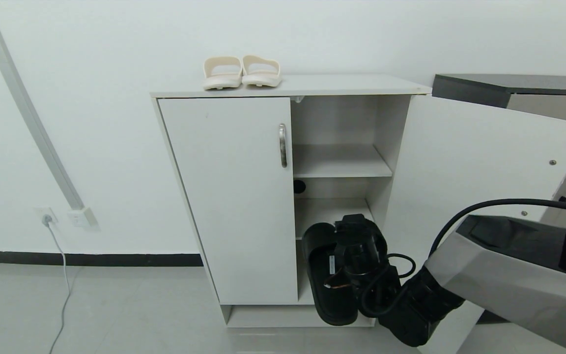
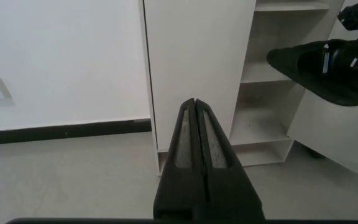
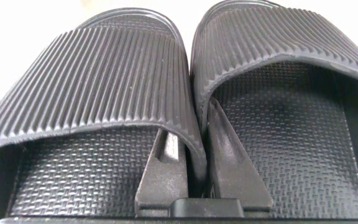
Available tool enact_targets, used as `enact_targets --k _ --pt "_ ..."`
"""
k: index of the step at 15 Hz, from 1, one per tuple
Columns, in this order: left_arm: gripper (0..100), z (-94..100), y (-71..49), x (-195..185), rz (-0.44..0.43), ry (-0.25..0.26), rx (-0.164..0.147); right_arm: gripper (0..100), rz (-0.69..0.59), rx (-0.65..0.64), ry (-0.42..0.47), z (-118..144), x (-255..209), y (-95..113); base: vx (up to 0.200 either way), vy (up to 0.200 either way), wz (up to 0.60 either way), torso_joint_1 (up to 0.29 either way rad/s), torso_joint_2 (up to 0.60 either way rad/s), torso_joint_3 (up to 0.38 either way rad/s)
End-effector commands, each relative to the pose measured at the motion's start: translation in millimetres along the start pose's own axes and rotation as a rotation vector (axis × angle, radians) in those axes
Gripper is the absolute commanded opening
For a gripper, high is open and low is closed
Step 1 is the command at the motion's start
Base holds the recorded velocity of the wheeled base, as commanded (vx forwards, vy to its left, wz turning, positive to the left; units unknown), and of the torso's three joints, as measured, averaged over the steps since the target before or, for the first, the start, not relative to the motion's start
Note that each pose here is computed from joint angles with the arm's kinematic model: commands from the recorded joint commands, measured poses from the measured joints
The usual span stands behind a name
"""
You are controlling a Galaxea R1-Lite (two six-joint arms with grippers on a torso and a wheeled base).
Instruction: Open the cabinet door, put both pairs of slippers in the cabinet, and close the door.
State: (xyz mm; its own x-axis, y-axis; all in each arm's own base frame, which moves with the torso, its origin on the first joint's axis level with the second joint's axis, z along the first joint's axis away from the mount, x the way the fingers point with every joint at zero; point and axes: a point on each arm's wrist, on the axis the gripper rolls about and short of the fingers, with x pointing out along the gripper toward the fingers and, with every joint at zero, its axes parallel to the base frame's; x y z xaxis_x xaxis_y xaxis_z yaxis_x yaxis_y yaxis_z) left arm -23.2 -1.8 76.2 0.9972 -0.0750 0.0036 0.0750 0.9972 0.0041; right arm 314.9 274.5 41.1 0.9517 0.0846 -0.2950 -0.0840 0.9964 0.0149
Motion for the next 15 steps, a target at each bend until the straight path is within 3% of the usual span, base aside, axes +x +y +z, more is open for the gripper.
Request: enact_targets --k 1,7,15 --pt "0 -0.1 0.0 0 -0.002 0.002 0.001 0 -0.011 -0.014 0.049 -11 3 -1 0.0 0.0 0.0 0.0 0.0 0.0" --pt "0 -0.1 0.0 0 -0.002 0.002 0.001 0 -0.027 0.001 0.096 -16 5 -1 0.0 0.0 0.0 0.0 0.0 -0.03" --pt "0 -0.1 0.0 0 -0.002 0.002 0.002 0 -0.036 -0.006 0.12 -32 18 -2 0.0 0.0 0.0 0.003 0.0 -0.185"
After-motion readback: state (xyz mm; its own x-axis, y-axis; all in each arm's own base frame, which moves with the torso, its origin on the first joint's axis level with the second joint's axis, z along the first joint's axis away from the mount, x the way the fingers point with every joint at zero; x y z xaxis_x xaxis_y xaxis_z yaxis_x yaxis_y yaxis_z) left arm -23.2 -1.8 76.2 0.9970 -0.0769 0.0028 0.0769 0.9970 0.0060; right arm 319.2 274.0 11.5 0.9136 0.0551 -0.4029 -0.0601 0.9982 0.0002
